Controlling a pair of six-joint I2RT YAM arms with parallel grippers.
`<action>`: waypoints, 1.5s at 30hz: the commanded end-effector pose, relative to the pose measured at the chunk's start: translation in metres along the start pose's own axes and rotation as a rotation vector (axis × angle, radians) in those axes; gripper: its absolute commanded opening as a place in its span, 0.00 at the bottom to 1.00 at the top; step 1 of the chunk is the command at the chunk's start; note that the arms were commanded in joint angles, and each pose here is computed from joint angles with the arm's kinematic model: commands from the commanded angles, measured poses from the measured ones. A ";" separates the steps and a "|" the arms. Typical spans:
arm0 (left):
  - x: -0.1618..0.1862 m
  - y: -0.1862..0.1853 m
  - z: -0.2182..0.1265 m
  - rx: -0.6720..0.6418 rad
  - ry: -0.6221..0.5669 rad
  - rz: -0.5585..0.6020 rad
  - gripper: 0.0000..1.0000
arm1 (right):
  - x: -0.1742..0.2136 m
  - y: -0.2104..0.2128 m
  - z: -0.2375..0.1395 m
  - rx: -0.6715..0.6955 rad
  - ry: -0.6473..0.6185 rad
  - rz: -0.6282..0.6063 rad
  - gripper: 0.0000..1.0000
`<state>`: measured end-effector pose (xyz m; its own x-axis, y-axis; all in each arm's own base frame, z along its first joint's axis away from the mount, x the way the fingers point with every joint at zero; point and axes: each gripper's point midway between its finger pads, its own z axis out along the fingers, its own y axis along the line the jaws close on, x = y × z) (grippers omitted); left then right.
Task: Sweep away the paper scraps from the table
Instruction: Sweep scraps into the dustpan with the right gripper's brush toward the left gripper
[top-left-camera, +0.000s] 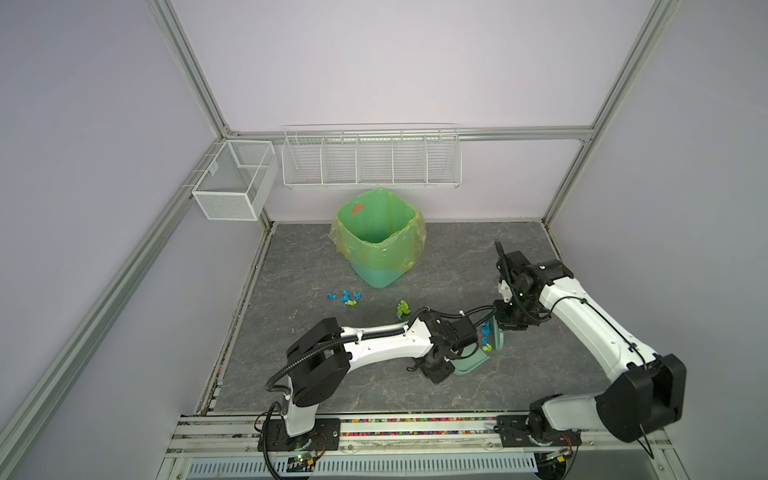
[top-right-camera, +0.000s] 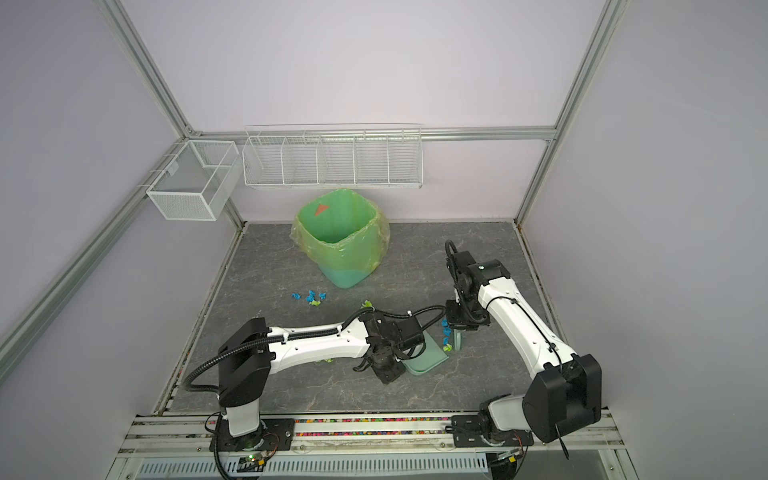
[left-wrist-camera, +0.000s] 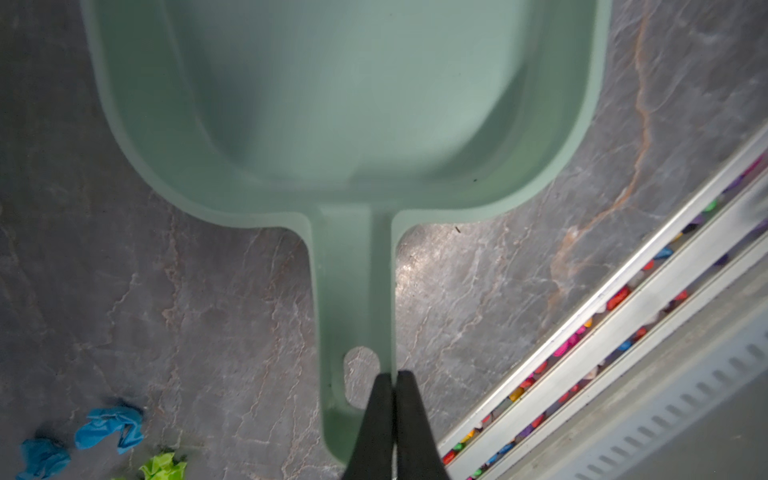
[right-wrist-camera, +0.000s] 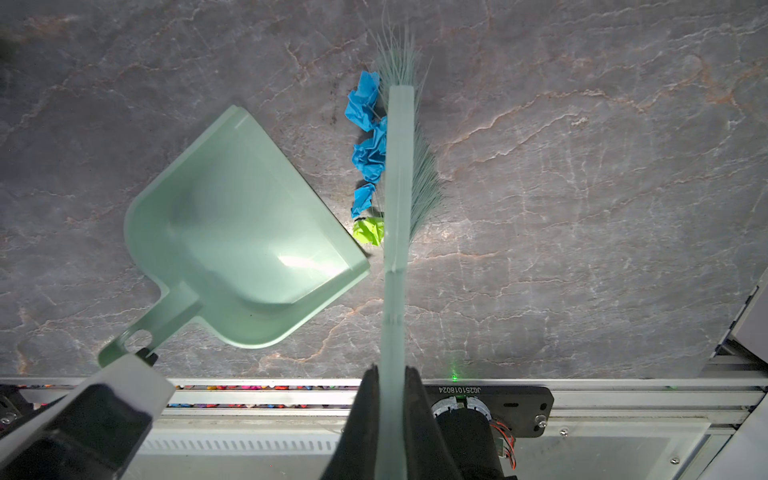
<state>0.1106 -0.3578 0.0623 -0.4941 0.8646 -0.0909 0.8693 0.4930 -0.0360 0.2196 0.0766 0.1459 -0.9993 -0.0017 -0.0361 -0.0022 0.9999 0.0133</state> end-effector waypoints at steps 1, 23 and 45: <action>-0.001 0.003 -0.003 -0.031 0.010 0.026 0.00 | 0.002 0.008 0.004 -0.024 0.027 -0.007 0.07; -0.005 0.005 -0.003 -0.052 0.034 0.054 0.00 | 0.020 0.059 -0.010 -0.237 0.012 -0.102 0.07; -0.009 0.015 -0.008 0.013 0.018 -0.038 0.00 | -0.003 0.011 -0.068 -0.079 -0.179 -0.073 0.07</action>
<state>0.1267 -0.3590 0.0659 -0.5066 0.8599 -0.0633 0.8622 0.5055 -0.0332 0.2115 0.1003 0.2114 -0.9773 -0.0525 -0.2050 -0.0846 0.9849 0.1510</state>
